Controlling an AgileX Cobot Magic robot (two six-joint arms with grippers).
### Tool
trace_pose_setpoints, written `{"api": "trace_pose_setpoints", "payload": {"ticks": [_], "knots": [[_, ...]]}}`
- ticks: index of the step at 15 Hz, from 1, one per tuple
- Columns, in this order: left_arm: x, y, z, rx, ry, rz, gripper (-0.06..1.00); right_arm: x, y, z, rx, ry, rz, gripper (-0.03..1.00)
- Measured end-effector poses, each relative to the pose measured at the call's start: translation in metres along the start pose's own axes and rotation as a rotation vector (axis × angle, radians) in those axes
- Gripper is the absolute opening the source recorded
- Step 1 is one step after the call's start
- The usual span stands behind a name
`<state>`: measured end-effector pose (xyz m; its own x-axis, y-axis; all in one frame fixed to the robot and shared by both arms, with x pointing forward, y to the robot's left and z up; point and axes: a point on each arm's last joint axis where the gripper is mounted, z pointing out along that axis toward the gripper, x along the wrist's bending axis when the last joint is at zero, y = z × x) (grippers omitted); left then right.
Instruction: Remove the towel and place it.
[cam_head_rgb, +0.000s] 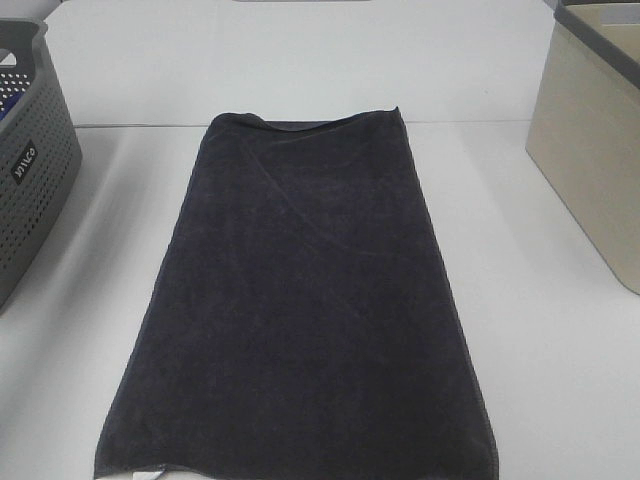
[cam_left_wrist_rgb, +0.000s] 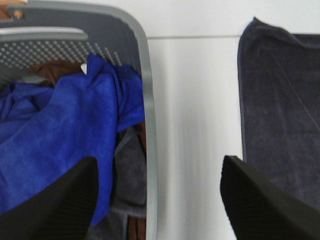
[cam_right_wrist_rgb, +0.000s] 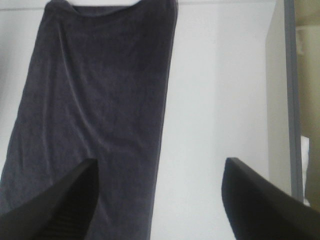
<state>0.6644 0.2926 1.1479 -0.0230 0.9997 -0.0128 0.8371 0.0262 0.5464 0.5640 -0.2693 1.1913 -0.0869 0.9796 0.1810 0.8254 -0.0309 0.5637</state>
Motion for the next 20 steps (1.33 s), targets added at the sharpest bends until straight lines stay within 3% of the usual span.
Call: {"api": "trace_pose_setpoints", "payload": {"ticks": [3, 7, 11, 15, 20], "knots": [[0.002, -0.054, -0.042, 0.068, -0.005, -0.001, 0.66, 0.001, -0.069, -0.033, 0.041, -0.012, 0.024, 0.69], [0.007, -0.131, -0.125, -0.037, -0.011, -0.015, 0.66, 0.002, -0.164, -0.077, -0.015, -0.008, 0.06, 0.69], [0.013, -0.223, -0.173, -0.131, -0.005, -0.002, 0.66, -0.001, -0.252, -0.109, -0.182, -0.027, 0.023, 0.69], [0.021, -0.299, -0.182, -0.235, 0.038, 0.033, 0.66, -0.012, -0.308, -0.116, -0.323, -0.115, -0.068, 0.69], [0.026, -0.385, -0.183, -0.429, 0.05, 0.034, 0.66, -0.018, -0.357, -0.109, -0.456, -0.126, -0.096, 0.69]]}}
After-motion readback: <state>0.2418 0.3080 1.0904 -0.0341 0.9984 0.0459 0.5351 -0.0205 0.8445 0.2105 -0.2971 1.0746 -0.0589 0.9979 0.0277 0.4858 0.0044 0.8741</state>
